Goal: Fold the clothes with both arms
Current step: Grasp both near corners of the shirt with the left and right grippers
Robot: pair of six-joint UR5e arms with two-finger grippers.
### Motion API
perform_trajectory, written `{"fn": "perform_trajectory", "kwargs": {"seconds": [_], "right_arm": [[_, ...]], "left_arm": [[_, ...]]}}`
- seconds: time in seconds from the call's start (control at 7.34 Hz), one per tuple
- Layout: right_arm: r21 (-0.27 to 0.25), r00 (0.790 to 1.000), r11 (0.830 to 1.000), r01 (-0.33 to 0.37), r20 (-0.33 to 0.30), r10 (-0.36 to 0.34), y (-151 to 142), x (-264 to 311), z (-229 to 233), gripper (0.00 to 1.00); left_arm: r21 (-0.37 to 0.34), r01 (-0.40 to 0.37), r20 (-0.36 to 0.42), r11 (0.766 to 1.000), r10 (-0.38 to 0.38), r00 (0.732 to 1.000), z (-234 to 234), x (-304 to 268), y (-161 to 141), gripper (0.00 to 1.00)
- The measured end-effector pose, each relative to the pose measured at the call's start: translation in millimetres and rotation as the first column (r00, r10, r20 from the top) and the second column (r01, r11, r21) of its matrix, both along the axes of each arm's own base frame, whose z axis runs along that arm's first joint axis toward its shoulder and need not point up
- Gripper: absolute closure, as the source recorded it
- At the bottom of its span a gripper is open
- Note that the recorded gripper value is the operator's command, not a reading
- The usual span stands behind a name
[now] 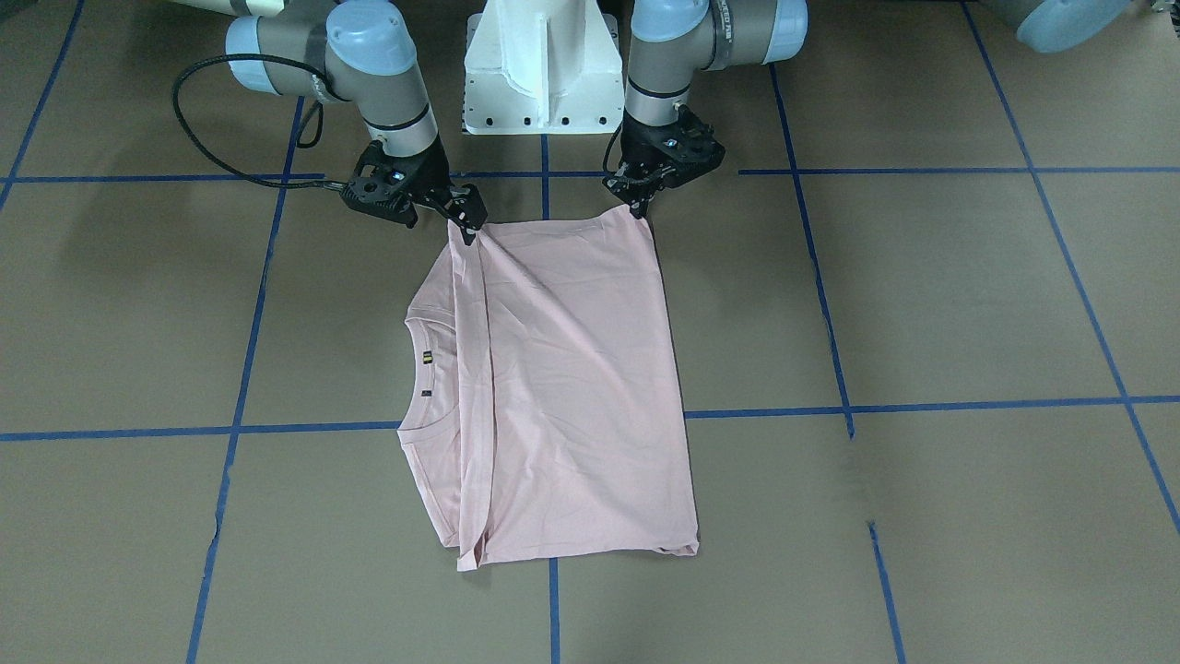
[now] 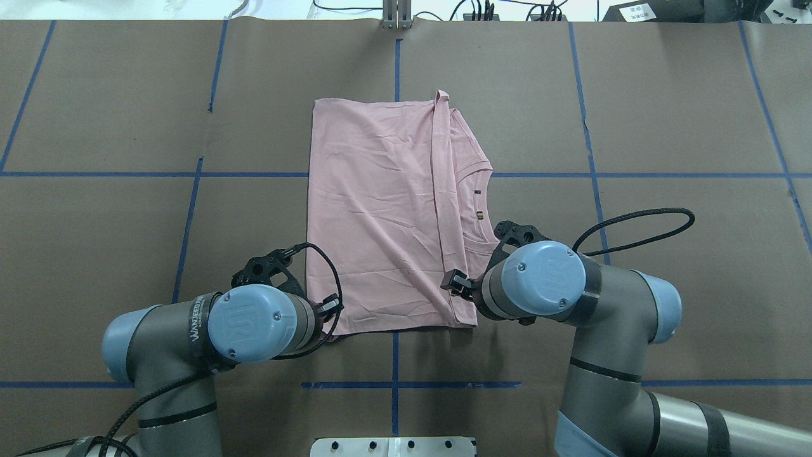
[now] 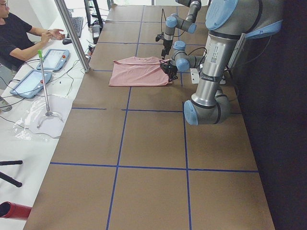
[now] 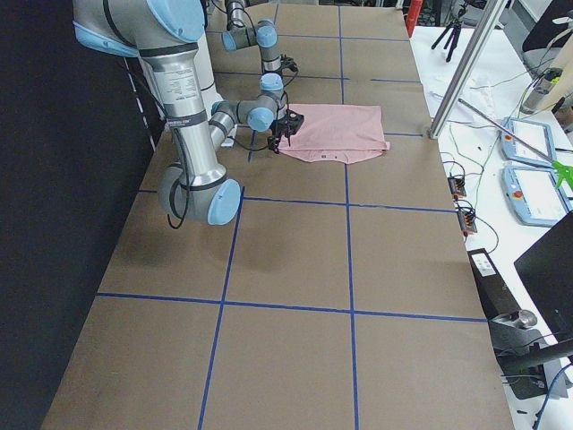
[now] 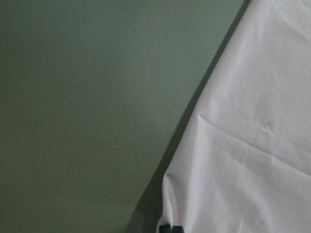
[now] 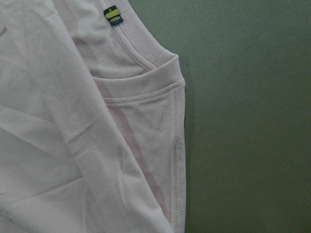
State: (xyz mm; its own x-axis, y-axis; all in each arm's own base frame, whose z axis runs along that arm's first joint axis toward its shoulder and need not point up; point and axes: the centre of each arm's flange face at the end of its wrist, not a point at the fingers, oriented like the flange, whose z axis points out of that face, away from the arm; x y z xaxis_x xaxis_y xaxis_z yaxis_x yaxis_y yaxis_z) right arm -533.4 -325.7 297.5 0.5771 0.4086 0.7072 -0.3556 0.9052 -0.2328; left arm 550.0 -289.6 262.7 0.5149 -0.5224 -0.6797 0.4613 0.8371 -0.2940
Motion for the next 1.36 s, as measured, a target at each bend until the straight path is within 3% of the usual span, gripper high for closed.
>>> {"fn": "perform_trajectory", "kwargs": {"seconds": [0.41, 0.54, 0.82, 0.95, 1.36], "right_arm": [[-0.006, 1.0, 1.0, 0.005, -0.019, -0.005, 0, -14, 5, 0.01], [-0.007, 1.0, 1.0, 0.007, -0.023, -0.007, 0, -15, 7, 0.07], [-0.009, 1.0, 1.0, 0.009, -0.026, -0.01, 1, -16, 8, 0.58], [-0.008, 1.0, 1.0, 0.011, -0.026, -0.012, 1, -17, 8, 0.62], [-0.007, 1.0, 1.0, 0.017, -0.016, -0.017, 1, -18, 3, 0.61]], "left_arm": [[0.0, 0.0, 0.003, 1.0, 0.0, 1.0, 1, 1, 0, 1.0], [0.0, 0.0, 0.003, 1.0, 0.0, 1.0, 1, 1, 0, 1.0], [0.0, 0.0, 0.004, 1.0, 0.0, 1.0, 2, 1, 0, 1.0], [-0.001, 0.0, 0.005, 1.0, 0.0, 1.0, 2, 2, 0, 1.0], [0.0, 0.0, 0.008, 1.0, 0.0, 1.0, 4, 2, 0, 1.0]]}}
